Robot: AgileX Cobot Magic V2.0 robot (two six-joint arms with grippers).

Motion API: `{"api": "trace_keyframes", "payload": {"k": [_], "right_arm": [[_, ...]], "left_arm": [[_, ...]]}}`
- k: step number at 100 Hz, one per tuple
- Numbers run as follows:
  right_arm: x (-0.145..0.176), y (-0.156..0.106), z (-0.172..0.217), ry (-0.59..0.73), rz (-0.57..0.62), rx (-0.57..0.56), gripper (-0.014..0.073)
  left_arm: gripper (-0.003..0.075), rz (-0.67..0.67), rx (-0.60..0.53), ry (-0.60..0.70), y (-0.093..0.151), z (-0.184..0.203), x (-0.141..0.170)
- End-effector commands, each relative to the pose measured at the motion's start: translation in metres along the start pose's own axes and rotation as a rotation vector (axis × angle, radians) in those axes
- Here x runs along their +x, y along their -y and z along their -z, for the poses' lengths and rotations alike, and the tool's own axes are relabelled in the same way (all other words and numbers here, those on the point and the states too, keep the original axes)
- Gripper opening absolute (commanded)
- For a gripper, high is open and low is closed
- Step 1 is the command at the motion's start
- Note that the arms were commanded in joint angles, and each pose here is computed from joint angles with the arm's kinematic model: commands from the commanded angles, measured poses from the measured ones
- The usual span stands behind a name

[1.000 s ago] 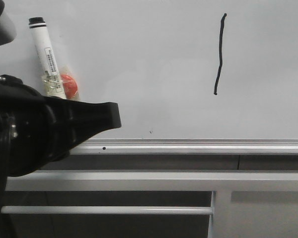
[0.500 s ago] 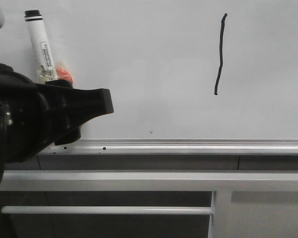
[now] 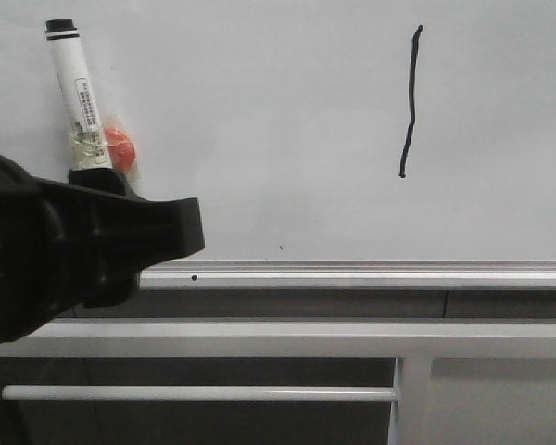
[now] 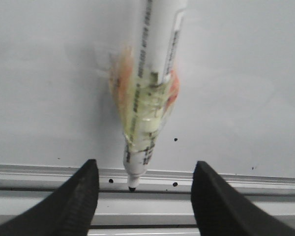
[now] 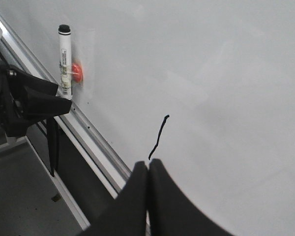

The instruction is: Write number 1 on whiteboard

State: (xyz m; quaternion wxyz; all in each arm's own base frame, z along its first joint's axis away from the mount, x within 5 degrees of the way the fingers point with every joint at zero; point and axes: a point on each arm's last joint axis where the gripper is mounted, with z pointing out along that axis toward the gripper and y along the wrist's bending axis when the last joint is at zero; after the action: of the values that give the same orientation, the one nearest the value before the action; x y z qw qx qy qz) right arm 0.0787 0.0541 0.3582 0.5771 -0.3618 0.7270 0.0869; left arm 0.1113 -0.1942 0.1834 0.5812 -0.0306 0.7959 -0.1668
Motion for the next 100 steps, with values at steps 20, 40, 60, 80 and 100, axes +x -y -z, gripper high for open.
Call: {"api": "trace_keyframes", "payload": {"k": [20,40,60,80,100], "right_arm": [[-0.013,0.006,0.005,0.087,0.003,0.048,-0.0053],[-0.012,0.006,0.005,0.085,0.003,0.047,-0.0053],[-0.013,0.006,0.01,0.118,0.005,0.061,-0.0053],[0.004,0.0,0.025,0.297,-0.015,0.137,-0.0053],[0.053,-0.021,0.011,0.322,-0.257,0.059,-0.0053]], "left_arm": [[0.0385,0.058,0.009,0.128,-0.011,0.012,-0.025],[0.0281,0.064,0.017,0.137,-0.019,0.017,-0.032],[-0.002,0.012,0.016,0.146,-0.03,0.023,-0.039],[-0.002,-0.257,-0.001,0.151,-0.041,0.032,-0.053],[-0.002,-0.436,-0.024,0.178,-0.057,0.046,-0.078]]}}
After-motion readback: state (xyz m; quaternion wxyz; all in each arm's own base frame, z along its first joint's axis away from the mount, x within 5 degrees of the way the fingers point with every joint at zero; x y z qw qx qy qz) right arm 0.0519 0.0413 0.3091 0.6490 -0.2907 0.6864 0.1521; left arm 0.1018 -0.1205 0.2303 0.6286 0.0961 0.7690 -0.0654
